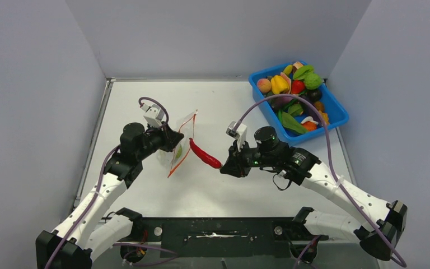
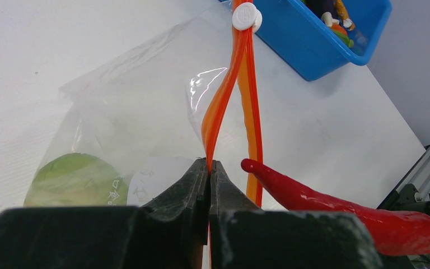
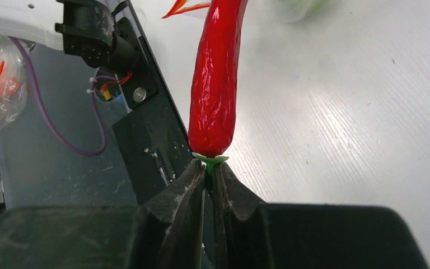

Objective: Place the food in the zip-top bag and seal the zipper
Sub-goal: Place the fake vegetable in the zipper food storage bag.

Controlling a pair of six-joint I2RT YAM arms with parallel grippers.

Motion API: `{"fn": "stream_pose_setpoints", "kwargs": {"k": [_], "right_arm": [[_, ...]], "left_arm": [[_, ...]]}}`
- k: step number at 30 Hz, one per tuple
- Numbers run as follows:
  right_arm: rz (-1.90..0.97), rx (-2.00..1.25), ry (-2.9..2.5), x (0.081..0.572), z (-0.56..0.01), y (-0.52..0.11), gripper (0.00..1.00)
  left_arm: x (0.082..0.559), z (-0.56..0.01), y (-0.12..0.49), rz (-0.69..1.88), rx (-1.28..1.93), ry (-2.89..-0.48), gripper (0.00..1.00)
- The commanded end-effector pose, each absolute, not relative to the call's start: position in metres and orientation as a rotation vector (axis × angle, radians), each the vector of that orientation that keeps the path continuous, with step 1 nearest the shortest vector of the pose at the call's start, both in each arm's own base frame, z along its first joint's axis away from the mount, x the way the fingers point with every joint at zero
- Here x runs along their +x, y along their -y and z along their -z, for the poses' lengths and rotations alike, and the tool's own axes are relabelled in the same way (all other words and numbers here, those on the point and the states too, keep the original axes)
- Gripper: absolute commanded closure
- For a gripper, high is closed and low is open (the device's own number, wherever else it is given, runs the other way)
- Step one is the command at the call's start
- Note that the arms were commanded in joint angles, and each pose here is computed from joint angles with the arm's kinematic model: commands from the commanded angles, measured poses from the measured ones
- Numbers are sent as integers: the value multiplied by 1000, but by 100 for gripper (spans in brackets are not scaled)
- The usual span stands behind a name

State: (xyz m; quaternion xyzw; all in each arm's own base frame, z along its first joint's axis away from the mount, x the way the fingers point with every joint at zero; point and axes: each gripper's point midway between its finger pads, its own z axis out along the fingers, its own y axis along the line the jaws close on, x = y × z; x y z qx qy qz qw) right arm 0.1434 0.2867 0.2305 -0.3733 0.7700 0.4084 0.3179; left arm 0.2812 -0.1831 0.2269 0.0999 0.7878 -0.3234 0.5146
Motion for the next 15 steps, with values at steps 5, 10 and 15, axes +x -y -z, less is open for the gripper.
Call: {"fn": "stream_pose_setpoints", "kwargs": {"k": [5,10,15], "right_arm": [[-974,-812,-2080,174,-245,-293,99],[-950,-735,-2144,186,-243,-300,100],[-973,-689,-2157,194,-249,-310,99]], "left_arm": [[282,-246,190,805,285,-1809,100],[276,-248,195,841,313,-1798,100],[273,-252,199,868,330,-1780,100]]}}
